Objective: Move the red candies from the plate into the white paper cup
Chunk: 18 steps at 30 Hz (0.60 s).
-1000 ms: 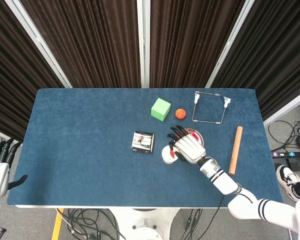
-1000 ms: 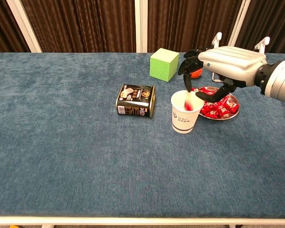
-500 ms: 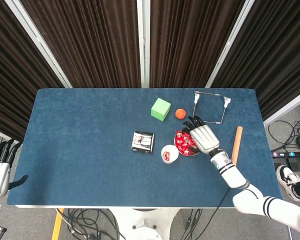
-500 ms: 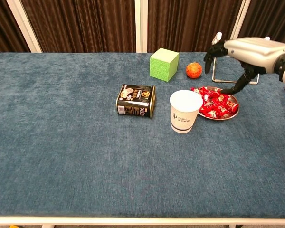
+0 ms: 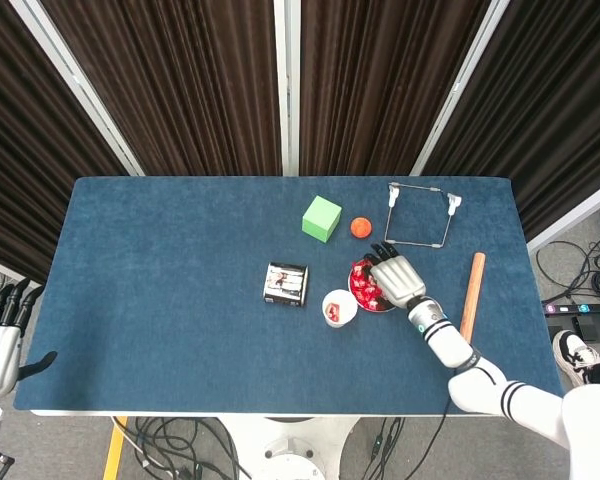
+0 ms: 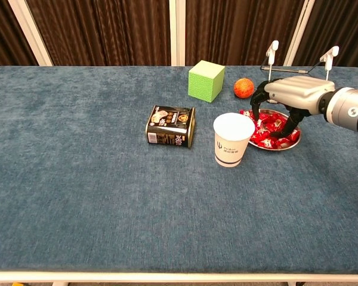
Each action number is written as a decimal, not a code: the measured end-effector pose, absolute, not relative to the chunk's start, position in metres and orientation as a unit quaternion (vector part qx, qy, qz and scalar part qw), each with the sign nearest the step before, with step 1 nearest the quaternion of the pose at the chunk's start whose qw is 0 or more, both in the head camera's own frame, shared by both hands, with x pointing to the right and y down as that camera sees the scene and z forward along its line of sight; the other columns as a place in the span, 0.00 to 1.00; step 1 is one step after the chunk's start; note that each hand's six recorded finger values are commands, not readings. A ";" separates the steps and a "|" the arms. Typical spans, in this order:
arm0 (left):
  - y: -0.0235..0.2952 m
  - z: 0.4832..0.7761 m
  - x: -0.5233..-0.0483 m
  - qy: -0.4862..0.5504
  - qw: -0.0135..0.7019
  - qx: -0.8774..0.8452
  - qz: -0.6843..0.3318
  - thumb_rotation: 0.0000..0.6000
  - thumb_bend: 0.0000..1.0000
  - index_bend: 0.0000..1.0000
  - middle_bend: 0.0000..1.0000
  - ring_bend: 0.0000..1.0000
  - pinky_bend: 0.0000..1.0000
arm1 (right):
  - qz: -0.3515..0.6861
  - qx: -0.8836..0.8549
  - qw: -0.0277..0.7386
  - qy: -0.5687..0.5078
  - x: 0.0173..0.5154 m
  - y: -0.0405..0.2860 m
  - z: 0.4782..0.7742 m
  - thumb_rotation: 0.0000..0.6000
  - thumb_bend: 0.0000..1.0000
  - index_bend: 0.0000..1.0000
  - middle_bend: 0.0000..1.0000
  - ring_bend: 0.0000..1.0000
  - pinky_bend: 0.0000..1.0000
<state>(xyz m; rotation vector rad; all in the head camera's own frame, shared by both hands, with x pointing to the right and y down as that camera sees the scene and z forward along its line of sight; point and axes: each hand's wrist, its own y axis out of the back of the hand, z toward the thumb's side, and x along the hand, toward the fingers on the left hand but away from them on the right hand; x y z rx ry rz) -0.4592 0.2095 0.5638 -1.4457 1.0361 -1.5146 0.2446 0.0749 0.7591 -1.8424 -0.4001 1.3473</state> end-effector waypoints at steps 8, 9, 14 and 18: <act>0.211 0.565 -0.461 0.409 0.389 -0.569 -0.598 1.00 0.00 0.16 0.14 0.08 0.09 | 0.541 -0.725 0.398 -0.151 0.241 0.076 0.768 1.00 0.21 0.46 0.18 0.00 0.03; 0.211 0.565 -0.461 0.409 0.389 -0.569 -0.599 1.00 0.00 0.16 0.14 0.08 0.09 | 0.542 -0.724 0.398 -0.151 0.241 0.076 0.770 1.00 0.21 0.46 0.18 0.00 0.03; 0.212 0.565 -0.462 0.409 0.386 -0.568 -0.601 1.00 0.00 0.16 0.14 0.08 0.09 | 0.550 -0.720 0.396 -0.147 0.243 0.076 0.775 1.00 0.23 0.47 0.18 0.00 0.03; 0.213 0.566 -0.462 0.410 0.385 -0.570 -0.599 1.00 0.00 0.16 0.14 0.08 0.09 | 0.551 -0.719 0.397 -0.146 0.241 0.076 0.778 1.00 0.26 0.50 0.19 0.00 0.03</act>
